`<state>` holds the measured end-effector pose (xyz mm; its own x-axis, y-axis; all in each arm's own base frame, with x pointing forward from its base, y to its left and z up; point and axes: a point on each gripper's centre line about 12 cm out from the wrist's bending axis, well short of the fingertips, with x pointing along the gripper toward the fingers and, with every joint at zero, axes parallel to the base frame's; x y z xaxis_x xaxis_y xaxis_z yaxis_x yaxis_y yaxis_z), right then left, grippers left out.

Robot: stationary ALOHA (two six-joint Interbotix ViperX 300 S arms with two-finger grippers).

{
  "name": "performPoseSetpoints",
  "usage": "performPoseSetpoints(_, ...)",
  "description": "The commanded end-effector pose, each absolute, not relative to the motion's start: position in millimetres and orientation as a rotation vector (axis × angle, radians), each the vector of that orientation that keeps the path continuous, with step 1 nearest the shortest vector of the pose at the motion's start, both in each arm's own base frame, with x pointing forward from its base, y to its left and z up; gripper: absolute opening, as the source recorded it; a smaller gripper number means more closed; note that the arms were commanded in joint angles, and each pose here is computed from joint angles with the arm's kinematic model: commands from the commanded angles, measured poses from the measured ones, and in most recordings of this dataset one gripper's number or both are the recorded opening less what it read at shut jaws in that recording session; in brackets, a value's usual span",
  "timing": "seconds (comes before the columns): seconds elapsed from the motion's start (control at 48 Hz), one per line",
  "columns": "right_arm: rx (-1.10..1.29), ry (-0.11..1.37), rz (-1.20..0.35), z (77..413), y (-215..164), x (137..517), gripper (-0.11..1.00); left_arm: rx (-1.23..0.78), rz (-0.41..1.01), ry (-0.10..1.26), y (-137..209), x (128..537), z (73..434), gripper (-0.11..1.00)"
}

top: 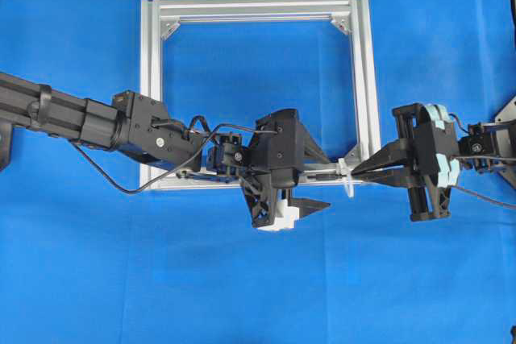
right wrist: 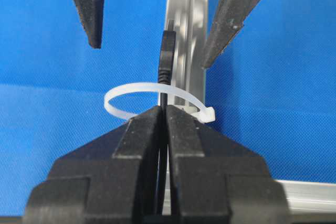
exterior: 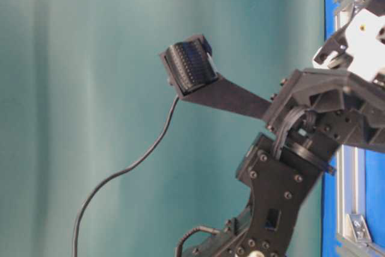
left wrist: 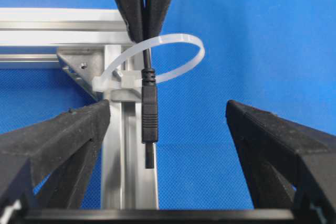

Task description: Insert the wire through the string loop located on the right side.

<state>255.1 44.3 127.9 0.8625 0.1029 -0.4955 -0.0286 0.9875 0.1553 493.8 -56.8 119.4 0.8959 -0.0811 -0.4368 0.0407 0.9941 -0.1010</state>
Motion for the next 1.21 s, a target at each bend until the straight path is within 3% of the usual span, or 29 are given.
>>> performPoseSetpoints(0.0, 0.15, 0.499, 0.069, 134.6, 44.9, 260.4, -0.03, -0.089, -0.066, 0.422, -56.4, 496.5, 132.8, 0.89)
performPoseSetpoints(0.334, 0.149, 0.498, 0.07, 134.8, 44.9, 260.5, -0.03, -0.091, -0.069, 0.427, -58.3, 498.0, 133.8, 0.83)
performPoseSetpoints(0.417, 0.149, 0.498, 0.07, 135.1, 45.0, 260.9, -0.03, -0.09, -0.071, 0.426, -59.3, 498.9, 134.4, 0.68)
performPoseSetpoints(0.563, 0.145, 0.498, 0.076, 135.1, 46.0, 260.7, -0.03, -0.081, -0.071, 0.425, -58.5, 499.7, 134.4, 0.23)
performPoseSetpoints(0.647, 0.139, 0.496, 0.084, 135.5, 47.5, 260.9, -0.03, -0.084, -0.071, 0.424, -58.6, 500.1, 134.9, 0.08)
performPoseSetpoints(1.001, 0.14, 0.493, 0.086, 136.4, 48.1, 261.7, 0.01, -0.092, -0.069, 0.423, -58.6, 500.5, 135.5, 0.08)
performPoseSetpoints(1.084, 0.143, 0.492, 0.083, 136.5, 48.0, 261.8, 0.13, -0.092, -0.069, 0.423, -58.6, 500.5, 135.5, 0.08)
performPoseSetpoints(1.189, 0.146, 0.492, 0.08, 136.5, 47.7, 261.9, 0.43, -0.092, -0.069, 0.424, -58.5, 499.7, 135.2, 0.08)
